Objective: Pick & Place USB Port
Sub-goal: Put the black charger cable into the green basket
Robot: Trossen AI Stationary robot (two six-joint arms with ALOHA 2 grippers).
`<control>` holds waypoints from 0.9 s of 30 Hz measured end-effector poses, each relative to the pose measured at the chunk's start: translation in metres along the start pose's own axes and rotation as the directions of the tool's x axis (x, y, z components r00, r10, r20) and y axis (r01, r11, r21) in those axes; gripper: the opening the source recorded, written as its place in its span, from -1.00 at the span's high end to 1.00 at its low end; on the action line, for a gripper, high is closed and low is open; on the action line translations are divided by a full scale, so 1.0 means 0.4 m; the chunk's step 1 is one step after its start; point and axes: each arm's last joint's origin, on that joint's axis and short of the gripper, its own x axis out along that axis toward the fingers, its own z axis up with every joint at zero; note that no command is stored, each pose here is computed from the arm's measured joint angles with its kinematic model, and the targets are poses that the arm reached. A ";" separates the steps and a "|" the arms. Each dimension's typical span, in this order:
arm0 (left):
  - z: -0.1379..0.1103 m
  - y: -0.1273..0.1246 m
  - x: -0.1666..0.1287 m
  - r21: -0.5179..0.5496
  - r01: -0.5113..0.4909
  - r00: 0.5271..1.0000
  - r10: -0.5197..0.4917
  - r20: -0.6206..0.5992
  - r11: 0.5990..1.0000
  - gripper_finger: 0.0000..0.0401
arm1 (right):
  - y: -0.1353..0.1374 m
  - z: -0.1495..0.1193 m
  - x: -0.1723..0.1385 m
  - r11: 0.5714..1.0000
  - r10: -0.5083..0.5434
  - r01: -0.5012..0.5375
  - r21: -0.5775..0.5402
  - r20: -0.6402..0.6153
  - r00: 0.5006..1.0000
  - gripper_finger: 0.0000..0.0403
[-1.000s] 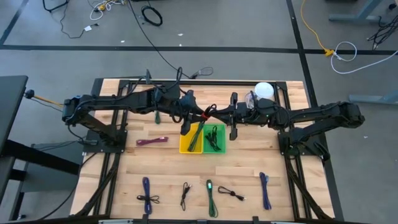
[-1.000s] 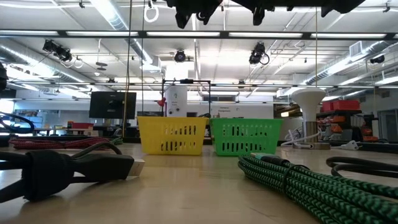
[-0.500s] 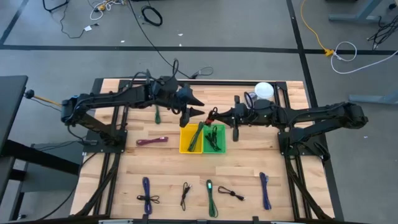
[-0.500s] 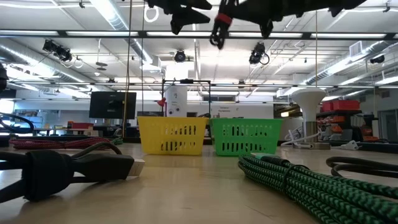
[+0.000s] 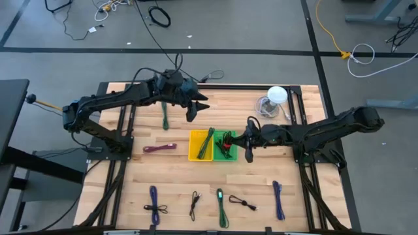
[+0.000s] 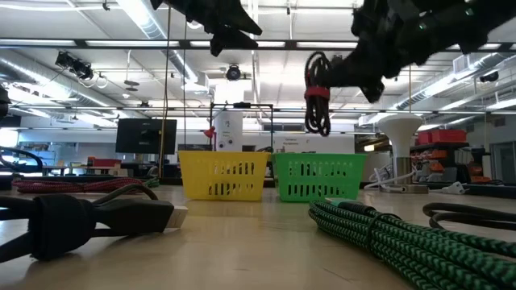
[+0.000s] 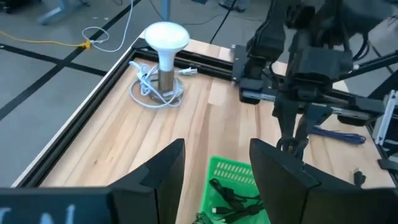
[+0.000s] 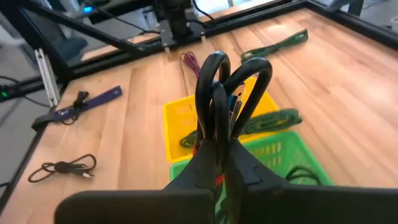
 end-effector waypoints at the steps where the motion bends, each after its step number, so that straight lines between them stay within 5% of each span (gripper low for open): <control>1: 0.000 0.000 0.000 0.000 0.000 1.000 0.000 -0.001 1.000 0.07 | -0.005 -0.013 -0.001 1.000 0.000 0.000 0.019 0.011 1.000 0.98; 11: -0.001 0.001 0.000 0.005 -0.022 1.000 0.022 -0.002 1.000 0.07 | -0.029 -0.103 -0.018 0.991 -0.002 -0.002 0.135 0.034 0.999 0.98; 27: 0.000 0.001 0.000 0.005 -0.023 1.000 0.023 0.000 1.000 0.07 | -0.013 -0.130 -0.004 0.993 -0.002 0.002 0.121 0.001 1.000 0.96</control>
